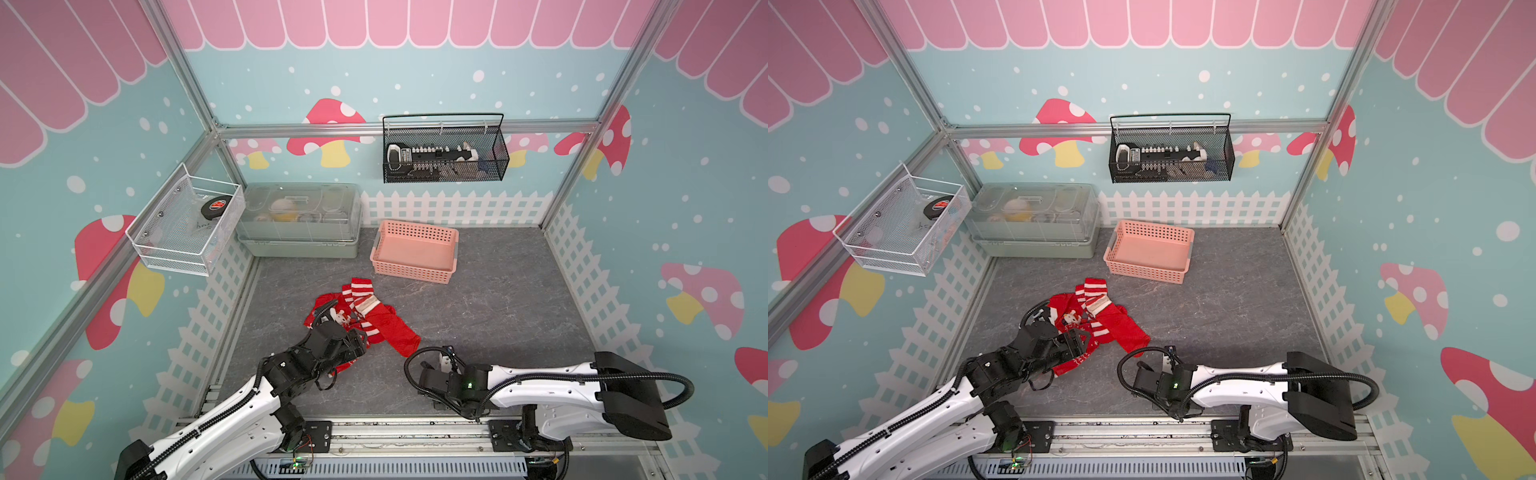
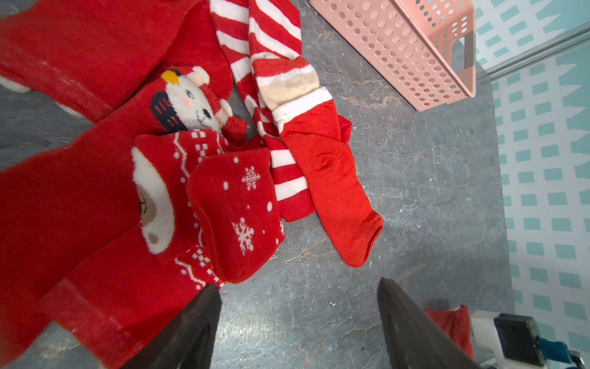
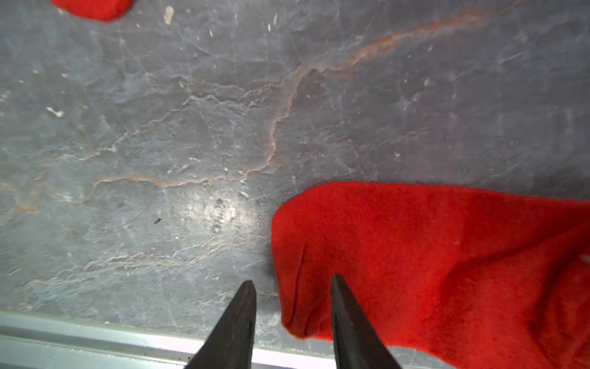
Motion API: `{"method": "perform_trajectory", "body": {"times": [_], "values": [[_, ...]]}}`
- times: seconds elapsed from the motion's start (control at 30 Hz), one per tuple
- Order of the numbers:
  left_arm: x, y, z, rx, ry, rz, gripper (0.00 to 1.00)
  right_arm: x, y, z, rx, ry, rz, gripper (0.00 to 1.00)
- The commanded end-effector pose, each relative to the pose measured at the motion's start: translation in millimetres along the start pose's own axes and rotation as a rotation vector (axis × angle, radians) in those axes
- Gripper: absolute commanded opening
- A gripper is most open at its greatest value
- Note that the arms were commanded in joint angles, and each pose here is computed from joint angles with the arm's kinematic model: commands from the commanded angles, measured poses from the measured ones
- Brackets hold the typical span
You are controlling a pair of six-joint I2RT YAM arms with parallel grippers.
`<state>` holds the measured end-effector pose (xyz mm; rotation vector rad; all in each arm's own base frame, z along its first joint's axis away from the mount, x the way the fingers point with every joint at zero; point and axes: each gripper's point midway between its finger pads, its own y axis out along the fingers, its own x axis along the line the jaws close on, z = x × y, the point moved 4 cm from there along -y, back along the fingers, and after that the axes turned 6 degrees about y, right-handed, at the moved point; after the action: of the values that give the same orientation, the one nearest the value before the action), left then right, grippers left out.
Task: Place the socks together as a pair
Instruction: Pick up the sock at the center of the board.
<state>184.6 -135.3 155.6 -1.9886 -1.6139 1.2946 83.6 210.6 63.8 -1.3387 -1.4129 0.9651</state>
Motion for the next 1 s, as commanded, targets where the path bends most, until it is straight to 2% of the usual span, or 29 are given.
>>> {"method": "perform_trajectory", "body": {"times": [0.0, 0.13, 0.33, 0.43, 0.57, 0.73, 0.83, 0.9, 0.97], "values": [[10.9, 0.4, 6.2, 0.004, -0.016, -0.043, 0.78, 0.3, 4.1, 2.7, 0.000, 0.054, 0.033, 0.37], [13.9, 0.2, 7.4, 0.005, -0.018, -0.056, 0.78, -5.1, 10.3, 4.7, -0.002, 0.067, 0.065, 0.25], [17.8, -0.2, 8.9, 0.006, -0.017, -0.074, 0.78, 0.0, 5.4, -0.9, -0.028, 0.057, 0.060, 0.01], [16.9, -2.4, 8.7, 0.007, -0.011, -0.064, 0.78, 8.5, -8.5, -10.6, -0.069, 0.042, 0.020, 0.00], [18.0, -8.9, 6.1, -0.007, -0.016, -0.066, 0.78, 35.4, -44.8, -32.3, -0.161, -0.027, -0.122, 0.00], [21.3, -21.7, -0.3, -0.042, -0.007, -0.079, 0.78, 79.6, -110.2, -63.4, -0.305, -0.119, -0.358, 0.00], [28.8, -33.9, -8.7, -0.094, 0.019, -0.125, 0.78, 106.9, -162.3, -80.9, -0.389, -0.139, -0.532, 0.00], [30.9, -44.0, -16.7, -0.138, 0.028, -0.142, 0.77, 106.8, -191.0, -90.2, -0.437, -0.123, -0.592, 0.00], [26.5, -51.0, -23.1, -0.163, 0.044, -0.123, 0.77, 94.9, -201.1, -93.7, -0.467, -0.082, -0.618, 0.00]]}}
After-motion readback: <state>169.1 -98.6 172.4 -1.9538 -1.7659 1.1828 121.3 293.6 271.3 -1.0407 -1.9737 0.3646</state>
